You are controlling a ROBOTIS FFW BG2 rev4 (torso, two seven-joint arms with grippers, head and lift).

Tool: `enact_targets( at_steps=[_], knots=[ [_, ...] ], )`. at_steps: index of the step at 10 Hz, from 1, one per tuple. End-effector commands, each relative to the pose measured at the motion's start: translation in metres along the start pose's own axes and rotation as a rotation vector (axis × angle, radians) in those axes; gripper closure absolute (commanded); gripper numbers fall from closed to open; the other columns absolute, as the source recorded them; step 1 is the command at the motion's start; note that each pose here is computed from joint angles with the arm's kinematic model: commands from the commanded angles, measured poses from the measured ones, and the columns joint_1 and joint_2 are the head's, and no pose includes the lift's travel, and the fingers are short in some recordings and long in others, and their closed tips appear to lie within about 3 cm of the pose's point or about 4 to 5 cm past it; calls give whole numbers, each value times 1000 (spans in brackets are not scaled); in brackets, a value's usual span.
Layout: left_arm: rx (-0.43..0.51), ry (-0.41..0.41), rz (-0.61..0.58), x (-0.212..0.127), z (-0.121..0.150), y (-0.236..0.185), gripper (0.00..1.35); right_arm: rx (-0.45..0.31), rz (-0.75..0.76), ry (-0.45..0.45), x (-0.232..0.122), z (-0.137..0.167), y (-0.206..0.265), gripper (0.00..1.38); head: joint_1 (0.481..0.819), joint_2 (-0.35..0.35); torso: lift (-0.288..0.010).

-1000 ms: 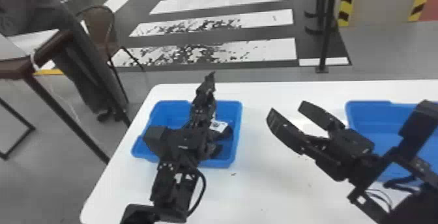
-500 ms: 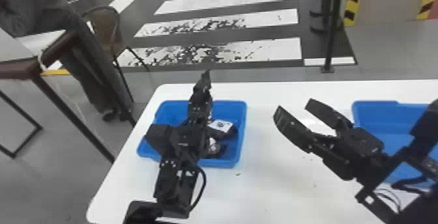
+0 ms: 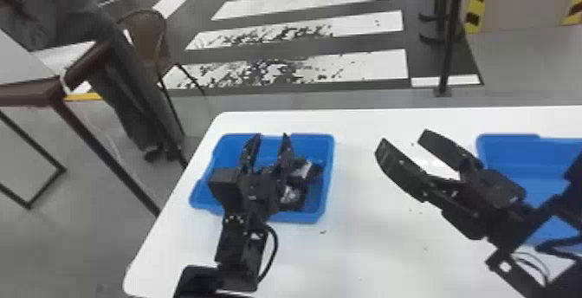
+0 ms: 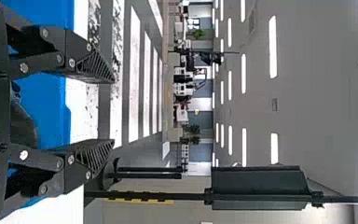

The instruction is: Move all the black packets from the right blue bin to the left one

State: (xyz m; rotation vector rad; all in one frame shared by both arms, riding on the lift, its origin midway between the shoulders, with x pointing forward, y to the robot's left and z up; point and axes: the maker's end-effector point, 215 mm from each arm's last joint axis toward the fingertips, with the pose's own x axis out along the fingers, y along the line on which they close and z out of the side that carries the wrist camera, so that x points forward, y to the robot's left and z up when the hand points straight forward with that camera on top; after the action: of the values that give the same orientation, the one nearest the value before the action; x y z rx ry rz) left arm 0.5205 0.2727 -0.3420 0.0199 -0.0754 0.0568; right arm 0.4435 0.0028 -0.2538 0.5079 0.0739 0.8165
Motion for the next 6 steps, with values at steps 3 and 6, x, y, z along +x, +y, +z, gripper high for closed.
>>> enact_targets(
  at_steps=[3, 6],
  knots=[
    [-16, -69, -22, 1, 22, -14, 248, -2, -1, -11, 0, 4, 0, 133, 695, 301, -140],
    [-61, -80, -37, -2, 24, -25, 248, -3, -6, -17, -1, 5, -3, 133, 695, 290, -140]
  ],
)
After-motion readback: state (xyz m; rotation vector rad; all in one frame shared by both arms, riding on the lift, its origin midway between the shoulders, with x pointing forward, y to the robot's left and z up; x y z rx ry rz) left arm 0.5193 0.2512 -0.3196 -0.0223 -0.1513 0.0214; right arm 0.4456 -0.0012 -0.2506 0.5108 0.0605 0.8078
